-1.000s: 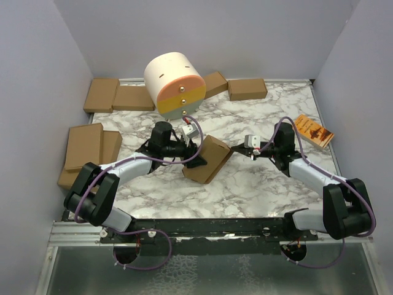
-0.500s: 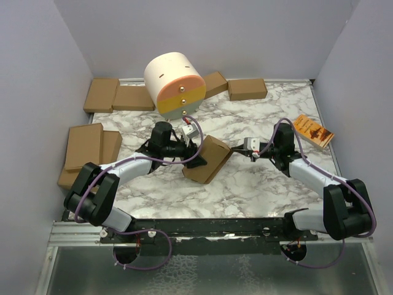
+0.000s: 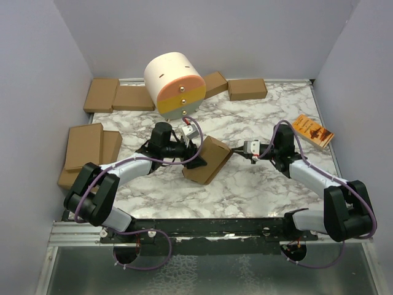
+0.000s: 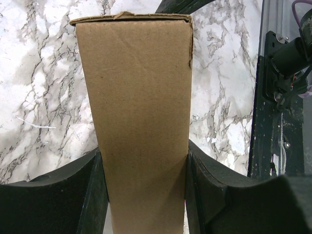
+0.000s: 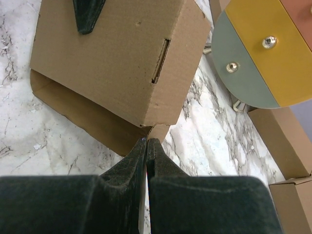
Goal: Fold the paper box
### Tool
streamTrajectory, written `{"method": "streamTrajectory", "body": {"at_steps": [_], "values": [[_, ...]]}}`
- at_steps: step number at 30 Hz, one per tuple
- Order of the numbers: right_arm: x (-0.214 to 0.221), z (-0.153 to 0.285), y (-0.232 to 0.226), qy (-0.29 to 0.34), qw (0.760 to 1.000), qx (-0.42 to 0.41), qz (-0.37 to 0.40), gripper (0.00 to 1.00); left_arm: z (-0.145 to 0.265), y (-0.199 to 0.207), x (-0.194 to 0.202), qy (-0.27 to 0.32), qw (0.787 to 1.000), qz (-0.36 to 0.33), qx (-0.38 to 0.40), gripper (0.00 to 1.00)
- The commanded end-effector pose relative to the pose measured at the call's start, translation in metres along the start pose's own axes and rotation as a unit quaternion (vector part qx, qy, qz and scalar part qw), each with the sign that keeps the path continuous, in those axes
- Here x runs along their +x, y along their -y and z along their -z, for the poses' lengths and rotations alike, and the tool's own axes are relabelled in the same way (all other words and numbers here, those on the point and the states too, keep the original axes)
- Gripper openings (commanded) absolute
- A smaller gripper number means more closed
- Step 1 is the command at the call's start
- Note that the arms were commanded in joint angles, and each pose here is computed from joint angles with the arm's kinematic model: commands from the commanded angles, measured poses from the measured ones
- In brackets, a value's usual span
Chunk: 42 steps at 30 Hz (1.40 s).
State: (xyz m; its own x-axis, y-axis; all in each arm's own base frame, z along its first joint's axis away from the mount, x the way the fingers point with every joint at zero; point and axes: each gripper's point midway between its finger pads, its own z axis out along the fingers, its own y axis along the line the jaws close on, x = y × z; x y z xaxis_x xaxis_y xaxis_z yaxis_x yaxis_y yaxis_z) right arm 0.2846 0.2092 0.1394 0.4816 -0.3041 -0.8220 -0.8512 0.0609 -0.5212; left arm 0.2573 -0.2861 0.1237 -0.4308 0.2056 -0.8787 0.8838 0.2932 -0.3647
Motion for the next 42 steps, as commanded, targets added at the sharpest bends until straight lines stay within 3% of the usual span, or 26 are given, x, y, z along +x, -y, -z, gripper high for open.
{"method": "streamTrajectory", "body": {"at_steps": [1, 15, 42], "values": [[0.009, 0.001, -0.028, -0.010, 0.999, -0.028, -0.031, 0.01, 0.005, -0.015, -0.003, 0.010, 0.999, -0.019, -0.038, 0.25], [0.013, 0.001, -0.036, -0.012, 0.999, -0.035, -0.021, 0.01, 0.004, -0.016, -0.002, 0.009, 0.999, -0.016, -0.038, 0.25], [-0.025, -0.010, -0.008, 0.010, 0.999, -0.029, -0.026, 0.04, 0.002, -0.019, 0.000, -0.003, 0.999, -0.011, -0.036, 0.24]]}}
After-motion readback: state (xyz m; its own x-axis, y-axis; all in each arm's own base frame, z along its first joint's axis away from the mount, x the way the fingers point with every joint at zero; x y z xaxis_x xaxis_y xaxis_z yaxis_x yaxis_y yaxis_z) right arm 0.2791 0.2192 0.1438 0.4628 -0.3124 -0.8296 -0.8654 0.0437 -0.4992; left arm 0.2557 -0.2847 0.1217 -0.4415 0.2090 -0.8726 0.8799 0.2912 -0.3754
